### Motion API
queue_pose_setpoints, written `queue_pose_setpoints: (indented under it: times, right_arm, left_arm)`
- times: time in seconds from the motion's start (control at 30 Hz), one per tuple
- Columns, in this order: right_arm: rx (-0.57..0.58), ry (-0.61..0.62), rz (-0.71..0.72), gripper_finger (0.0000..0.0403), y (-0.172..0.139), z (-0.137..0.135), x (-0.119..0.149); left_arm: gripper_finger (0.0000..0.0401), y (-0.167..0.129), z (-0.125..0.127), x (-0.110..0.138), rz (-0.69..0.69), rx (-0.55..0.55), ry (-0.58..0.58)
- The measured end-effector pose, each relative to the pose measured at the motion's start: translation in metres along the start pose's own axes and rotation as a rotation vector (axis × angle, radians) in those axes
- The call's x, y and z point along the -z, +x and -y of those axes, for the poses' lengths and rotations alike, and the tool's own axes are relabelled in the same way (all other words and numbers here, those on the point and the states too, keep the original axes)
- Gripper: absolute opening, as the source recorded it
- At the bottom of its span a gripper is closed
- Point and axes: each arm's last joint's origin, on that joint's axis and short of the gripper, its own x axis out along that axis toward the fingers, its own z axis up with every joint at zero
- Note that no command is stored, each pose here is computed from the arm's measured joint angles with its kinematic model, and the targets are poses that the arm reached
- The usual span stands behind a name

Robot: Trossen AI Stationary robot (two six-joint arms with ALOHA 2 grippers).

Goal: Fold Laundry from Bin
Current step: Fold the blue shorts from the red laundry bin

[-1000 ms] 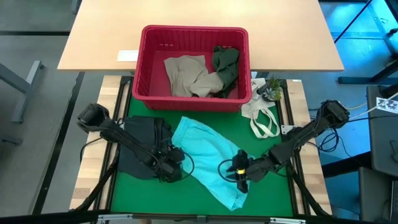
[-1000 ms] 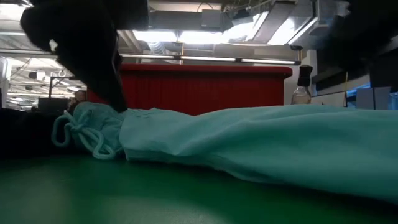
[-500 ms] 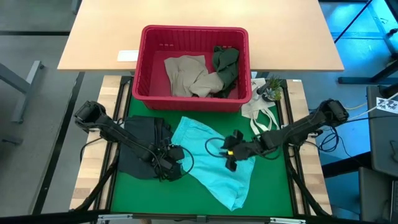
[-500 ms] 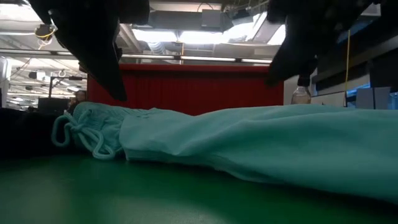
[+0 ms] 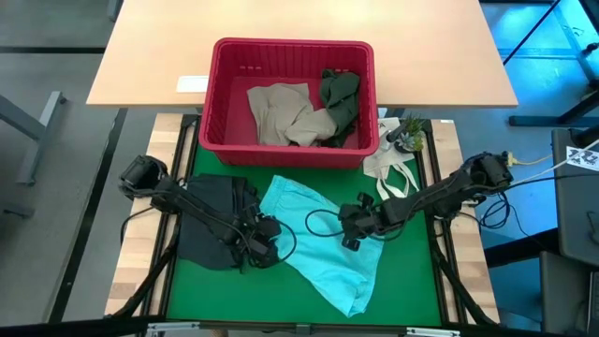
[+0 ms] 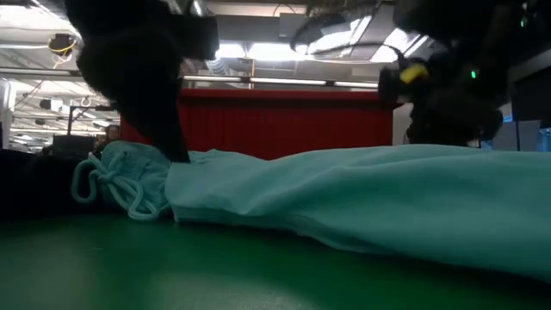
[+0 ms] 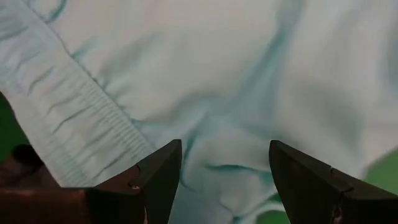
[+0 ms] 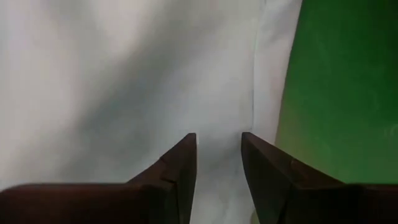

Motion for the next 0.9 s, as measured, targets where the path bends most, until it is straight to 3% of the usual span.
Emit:
queue_pose_setpoints:
  times: [0.23,0.47,0.73,0.9]
  right_arm:
    - [0.017,-0.017,-0.078,0.0127,0.019,-0.001,0.012]
    - [-0.051,0.09,-0.15,0.0127,0.021,-0.003,0.015]
    - [-0.179,0.196,-0.228,0.0127,0.02,-0.008,0.015]
    - [-0.334,0.215,-0.208,0.0127,0.02,-0.018,0.008]
  left_arm:
    - [0.0236,0.023,-0.008,-0.001,-0.06,-0.075,0.042]
    - [0.0236,0.035,-0.025,-0.015,-0.073,-0.114,0.067]
    - [0.0236,0.045,-0.04,-0.029,-0.054,-0.115,0.096]
    - [0.0236,0.049,-0.043,-0.038,-0.017,-0.1,0.108]
